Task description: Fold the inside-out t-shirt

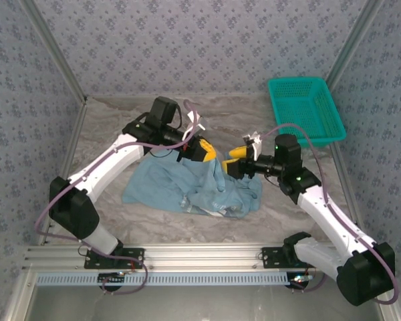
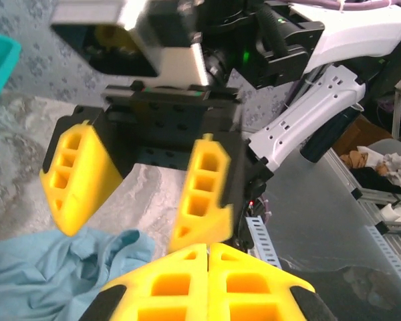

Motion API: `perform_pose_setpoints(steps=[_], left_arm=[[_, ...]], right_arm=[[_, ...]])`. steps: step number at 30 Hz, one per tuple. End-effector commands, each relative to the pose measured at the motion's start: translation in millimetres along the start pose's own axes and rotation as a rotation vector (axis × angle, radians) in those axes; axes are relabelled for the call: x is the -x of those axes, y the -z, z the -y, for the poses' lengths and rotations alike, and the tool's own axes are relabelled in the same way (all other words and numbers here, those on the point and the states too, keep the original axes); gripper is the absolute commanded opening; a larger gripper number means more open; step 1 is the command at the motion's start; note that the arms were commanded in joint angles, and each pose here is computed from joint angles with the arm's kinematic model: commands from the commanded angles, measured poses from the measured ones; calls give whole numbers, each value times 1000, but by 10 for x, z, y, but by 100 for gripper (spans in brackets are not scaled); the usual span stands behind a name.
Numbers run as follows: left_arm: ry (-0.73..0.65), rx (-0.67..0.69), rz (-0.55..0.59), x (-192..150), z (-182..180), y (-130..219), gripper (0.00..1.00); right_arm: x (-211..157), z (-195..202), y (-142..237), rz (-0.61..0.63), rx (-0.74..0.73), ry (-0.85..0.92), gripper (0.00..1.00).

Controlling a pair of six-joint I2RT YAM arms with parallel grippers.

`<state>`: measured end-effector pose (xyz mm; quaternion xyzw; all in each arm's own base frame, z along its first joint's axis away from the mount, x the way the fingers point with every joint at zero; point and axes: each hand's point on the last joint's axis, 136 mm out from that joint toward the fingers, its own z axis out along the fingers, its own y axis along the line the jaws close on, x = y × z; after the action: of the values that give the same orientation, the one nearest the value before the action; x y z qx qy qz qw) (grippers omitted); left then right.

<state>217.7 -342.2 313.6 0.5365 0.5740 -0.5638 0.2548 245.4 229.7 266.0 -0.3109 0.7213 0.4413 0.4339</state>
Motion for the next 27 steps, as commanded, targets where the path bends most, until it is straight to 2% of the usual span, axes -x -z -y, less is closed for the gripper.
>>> perform_pose_setpoints(steps=[1,4,11,16,20,24,25,27], left_arm=[[-1,14,-9,19,13,29,0],[19,85,-15,12,-86,25,0],[22,120,-7,11,-107,11,0],[4,175,0,54,-144,52,0],[3,234,4,69,-214,82,0],[7,310,18,103,-307,128,0],[7,337,22,118,-330,152,0],[12,406,35,146,-396,211,0]], right_arm=[[108,-245,14,48,87,92,69],[94,-244,-15,44,56,95,68],[-21,-61,-183,-22,-43,70,58],[-431,161,-229,-160,-138,-35,59],[-683,154,-261,-211,-162,-89,62],[-878,138,-331,-265,-161,-145,61],[-940,158,-341,-285,-177,-158,59],[-1060,250,-326,-329,-240,-188,49]])
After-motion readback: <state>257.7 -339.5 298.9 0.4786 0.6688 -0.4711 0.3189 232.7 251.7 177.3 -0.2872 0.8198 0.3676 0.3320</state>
